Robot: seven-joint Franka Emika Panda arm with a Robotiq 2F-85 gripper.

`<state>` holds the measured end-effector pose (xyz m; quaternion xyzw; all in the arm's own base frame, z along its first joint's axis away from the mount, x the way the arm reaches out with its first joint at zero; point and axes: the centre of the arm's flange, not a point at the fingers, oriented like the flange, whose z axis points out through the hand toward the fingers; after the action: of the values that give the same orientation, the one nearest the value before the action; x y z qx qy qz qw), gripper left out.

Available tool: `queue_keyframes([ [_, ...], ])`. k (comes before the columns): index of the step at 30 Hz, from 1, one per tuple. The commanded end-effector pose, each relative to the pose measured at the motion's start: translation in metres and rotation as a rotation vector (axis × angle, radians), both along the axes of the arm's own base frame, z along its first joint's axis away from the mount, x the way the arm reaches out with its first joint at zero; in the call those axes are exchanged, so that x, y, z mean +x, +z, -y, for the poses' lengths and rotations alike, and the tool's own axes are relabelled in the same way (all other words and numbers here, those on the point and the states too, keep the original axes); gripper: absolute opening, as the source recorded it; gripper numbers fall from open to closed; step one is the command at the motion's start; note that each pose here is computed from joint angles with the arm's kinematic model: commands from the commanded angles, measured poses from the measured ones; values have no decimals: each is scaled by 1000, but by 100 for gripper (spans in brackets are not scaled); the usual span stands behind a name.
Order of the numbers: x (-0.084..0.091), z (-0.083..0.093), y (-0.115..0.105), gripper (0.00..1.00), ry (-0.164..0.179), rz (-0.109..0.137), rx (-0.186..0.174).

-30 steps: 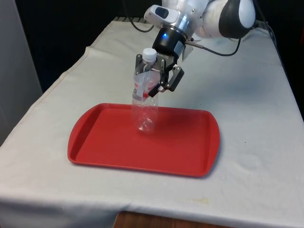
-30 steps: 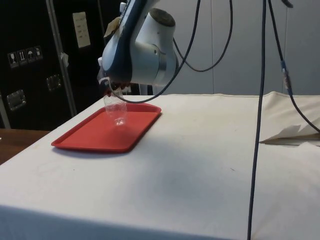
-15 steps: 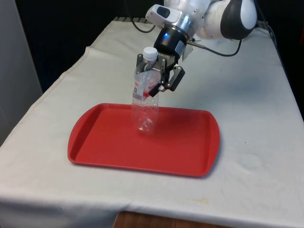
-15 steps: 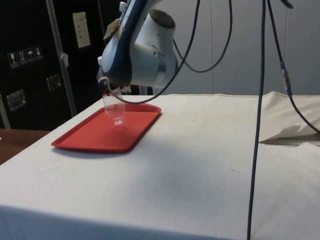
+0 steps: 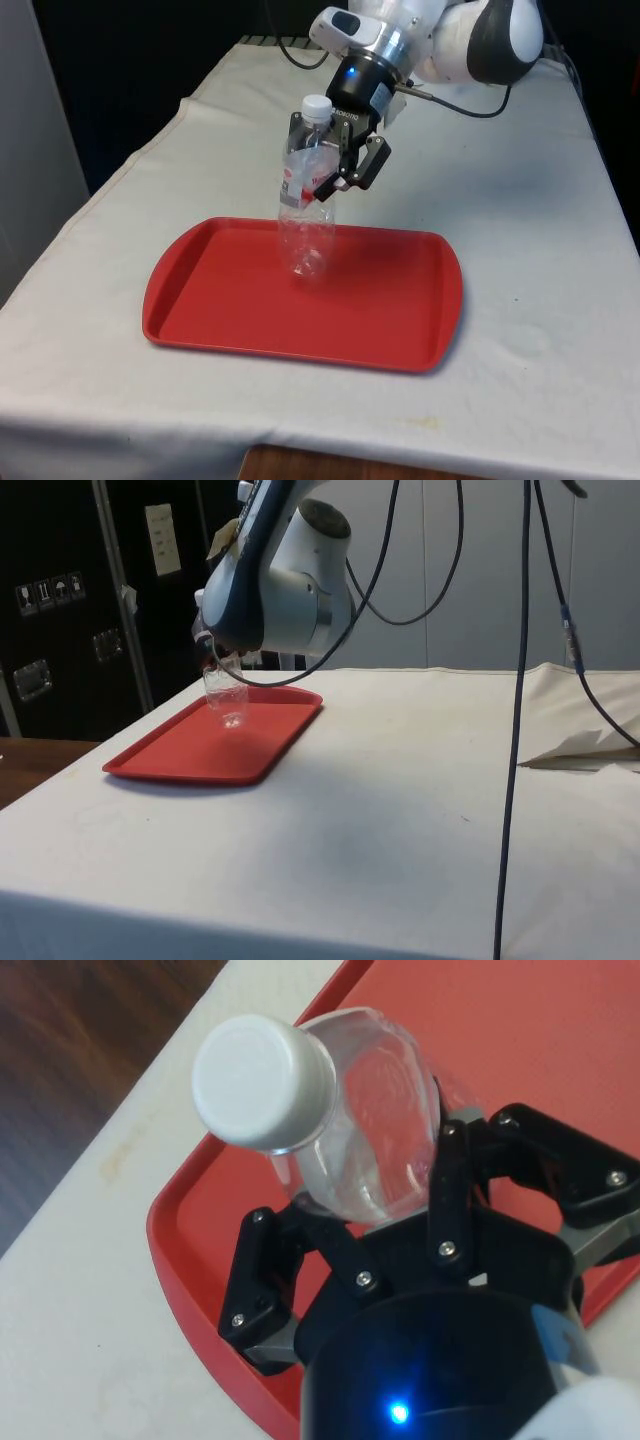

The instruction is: Place the bottle upright on the tray.

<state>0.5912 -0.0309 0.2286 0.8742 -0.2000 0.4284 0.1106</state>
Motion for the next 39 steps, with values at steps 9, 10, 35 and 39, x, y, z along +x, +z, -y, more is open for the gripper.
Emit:
queue_keyframes([
  [9, 0, -2, -6, 36, 1, -6, 2],
  [10, 0, -2, -6, 36, 1, -6, 2],
  [35, 2, -3, -18, 36, -4, -7, -1],
  [39, 1, -3, -19, 36, -4, -9, -2],
])
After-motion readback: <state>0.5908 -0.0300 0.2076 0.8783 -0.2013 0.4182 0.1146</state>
